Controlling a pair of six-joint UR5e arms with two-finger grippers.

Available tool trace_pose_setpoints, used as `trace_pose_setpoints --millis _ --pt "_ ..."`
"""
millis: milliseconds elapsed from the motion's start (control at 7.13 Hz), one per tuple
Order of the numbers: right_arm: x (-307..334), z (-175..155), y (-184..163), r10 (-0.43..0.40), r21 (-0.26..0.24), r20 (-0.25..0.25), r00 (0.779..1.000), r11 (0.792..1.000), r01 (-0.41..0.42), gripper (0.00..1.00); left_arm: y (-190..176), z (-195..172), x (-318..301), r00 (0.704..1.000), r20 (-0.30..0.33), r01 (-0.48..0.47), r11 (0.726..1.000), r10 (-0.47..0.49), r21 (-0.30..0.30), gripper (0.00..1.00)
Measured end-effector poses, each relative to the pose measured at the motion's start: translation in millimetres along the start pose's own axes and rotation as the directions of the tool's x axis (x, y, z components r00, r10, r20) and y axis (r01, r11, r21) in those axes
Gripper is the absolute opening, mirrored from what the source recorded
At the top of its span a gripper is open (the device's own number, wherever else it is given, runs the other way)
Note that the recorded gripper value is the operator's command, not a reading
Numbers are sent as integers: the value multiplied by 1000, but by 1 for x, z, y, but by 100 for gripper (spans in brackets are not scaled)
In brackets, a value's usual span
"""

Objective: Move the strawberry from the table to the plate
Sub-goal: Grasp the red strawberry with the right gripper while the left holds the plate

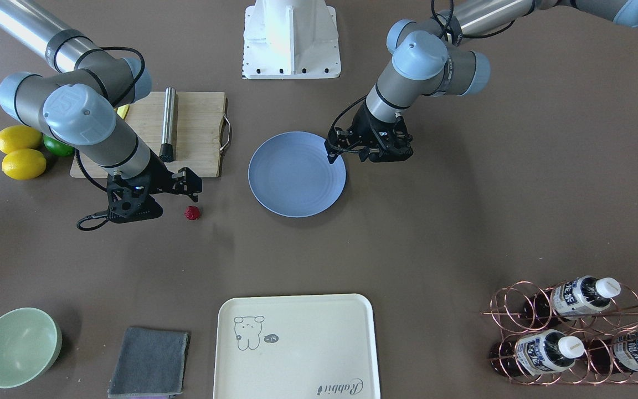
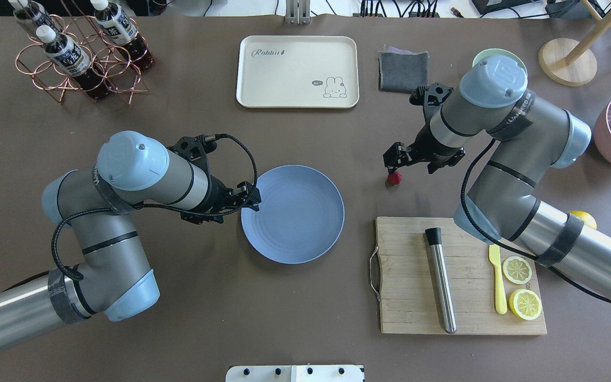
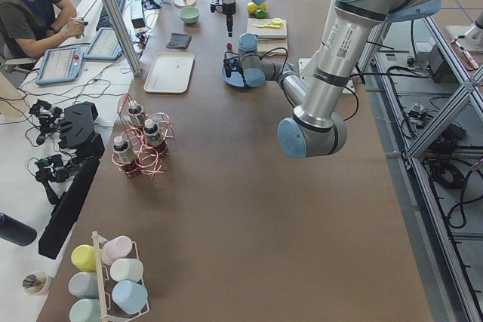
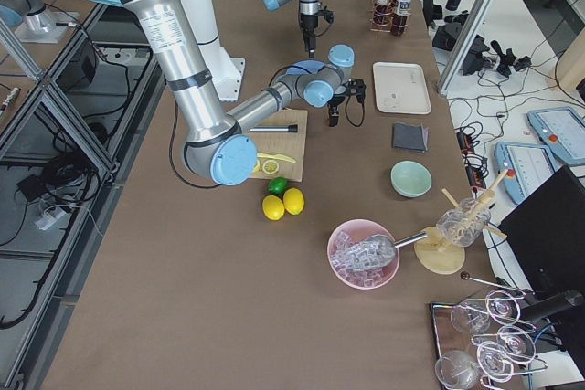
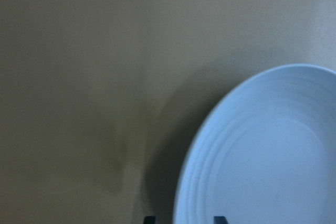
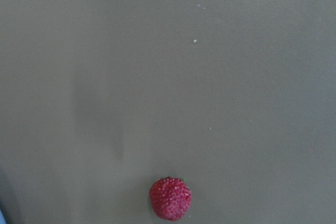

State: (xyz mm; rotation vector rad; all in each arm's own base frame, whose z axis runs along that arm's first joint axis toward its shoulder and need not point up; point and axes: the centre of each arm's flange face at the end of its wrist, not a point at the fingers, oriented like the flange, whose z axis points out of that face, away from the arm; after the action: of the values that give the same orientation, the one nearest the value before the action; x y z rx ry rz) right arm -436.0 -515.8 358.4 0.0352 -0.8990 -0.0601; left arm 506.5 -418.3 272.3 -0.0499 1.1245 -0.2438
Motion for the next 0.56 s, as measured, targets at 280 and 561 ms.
trace_pose_setpoints --millis 280,561 --pt "-12 16 2 12 -1 -16 1000 1000 -12 85 -8 -11 -2 1000 -8 5 1000 -5 12 86" --pt "-18 30 1 20 8 -35 999 1000 -19 45 -12 -19 -7 1000 -13 7 1000 -7 20 86"
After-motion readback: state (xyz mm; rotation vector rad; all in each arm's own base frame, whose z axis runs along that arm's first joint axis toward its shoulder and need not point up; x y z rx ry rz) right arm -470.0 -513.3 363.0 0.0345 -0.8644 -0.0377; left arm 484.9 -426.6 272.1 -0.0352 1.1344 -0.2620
